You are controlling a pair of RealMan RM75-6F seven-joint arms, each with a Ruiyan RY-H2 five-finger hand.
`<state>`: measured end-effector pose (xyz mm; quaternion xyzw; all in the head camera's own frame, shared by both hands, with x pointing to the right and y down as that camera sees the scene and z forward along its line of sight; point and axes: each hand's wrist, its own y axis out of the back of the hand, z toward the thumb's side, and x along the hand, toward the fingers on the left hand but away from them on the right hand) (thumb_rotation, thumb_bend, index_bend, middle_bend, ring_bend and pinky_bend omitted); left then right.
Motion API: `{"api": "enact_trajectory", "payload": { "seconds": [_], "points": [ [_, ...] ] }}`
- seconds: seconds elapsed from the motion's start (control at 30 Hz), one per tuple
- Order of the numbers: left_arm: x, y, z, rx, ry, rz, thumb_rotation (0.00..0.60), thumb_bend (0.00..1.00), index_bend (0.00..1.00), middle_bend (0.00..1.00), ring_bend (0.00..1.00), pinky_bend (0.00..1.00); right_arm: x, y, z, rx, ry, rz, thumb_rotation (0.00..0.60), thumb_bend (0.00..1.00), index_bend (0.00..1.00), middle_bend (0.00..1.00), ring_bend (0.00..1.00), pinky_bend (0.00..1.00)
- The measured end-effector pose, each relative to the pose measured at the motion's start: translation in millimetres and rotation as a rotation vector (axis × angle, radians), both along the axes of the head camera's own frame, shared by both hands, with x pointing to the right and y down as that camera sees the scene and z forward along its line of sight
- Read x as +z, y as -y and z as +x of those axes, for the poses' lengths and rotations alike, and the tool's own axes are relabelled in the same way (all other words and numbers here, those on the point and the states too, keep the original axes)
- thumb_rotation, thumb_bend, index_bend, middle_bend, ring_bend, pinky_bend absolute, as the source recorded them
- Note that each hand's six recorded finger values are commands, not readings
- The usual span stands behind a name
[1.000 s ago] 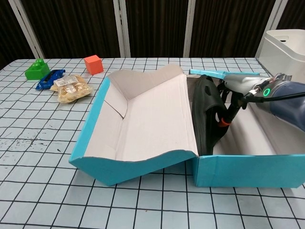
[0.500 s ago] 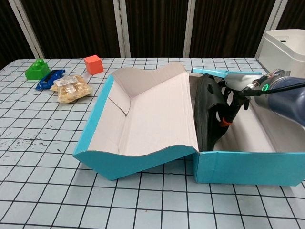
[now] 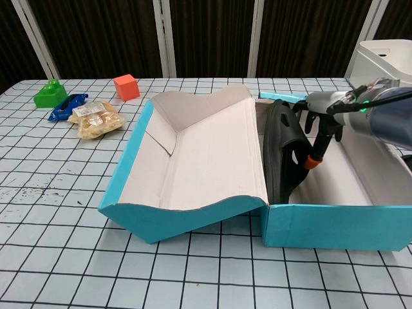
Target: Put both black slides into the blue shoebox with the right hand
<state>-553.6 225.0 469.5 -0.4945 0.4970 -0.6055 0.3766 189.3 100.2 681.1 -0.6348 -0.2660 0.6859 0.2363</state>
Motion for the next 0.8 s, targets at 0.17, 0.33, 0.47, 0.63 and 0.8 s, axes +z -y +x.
{"api": "enact_trajectory", "payload": {
  "seconds": [0.17, 0.33, 0.47, 0.63, 0.8],
  "points": [
    [0, 0, 1, 0.002, -0.001, -0.002, 0.6, 0.37, 0.01, 0.0, 0.0, 0.03, -10, 4, 2, -0.003, -0.019, 0.0, 0.6, 0.13, 0.01, 0.25, 0.25, 0.39],
    [1, 0, 0, -0.001, -0.002, -0.005, 0.6, 0.37, 0.01, 0.0, 0.0, 0.03, -23, 8, 6, -0.009, -0.043, 0.002, 0.6, 0.13, 0.01, 0.25, 0.25, 0.39],
    [1, 0, 0, 0.0, -0.003, -0.006, 0.6, 0.37, 0.01, 0.0, 0.0, 0.03, -33, 9, 8, -0.022, -0.074, -0.003, 0.6, 0.13, 0.01, 0.25, 0.25, 0.39],
    [-2, -1, -1, -0.003, -0.007, 0.0, 0.6, 0.37, 0.01, 0.0, 0.0, 0.03, -46, 13, 9, -0.045, -0.136, 0.014, 0.6, 0.15, 0.08, 0.25, 0.25, 0.39],
    [-3, -1, -2, -0.006, -0.011, 0.003, 0.6, 0.37, 0.01, 0.0, 0.0, 0.03, -61, 19, 0, -0.071, -0.189, 0.091, 0.6, 0.39, 0.45, 0.37, 0.45, 0.6]
  ]
}}
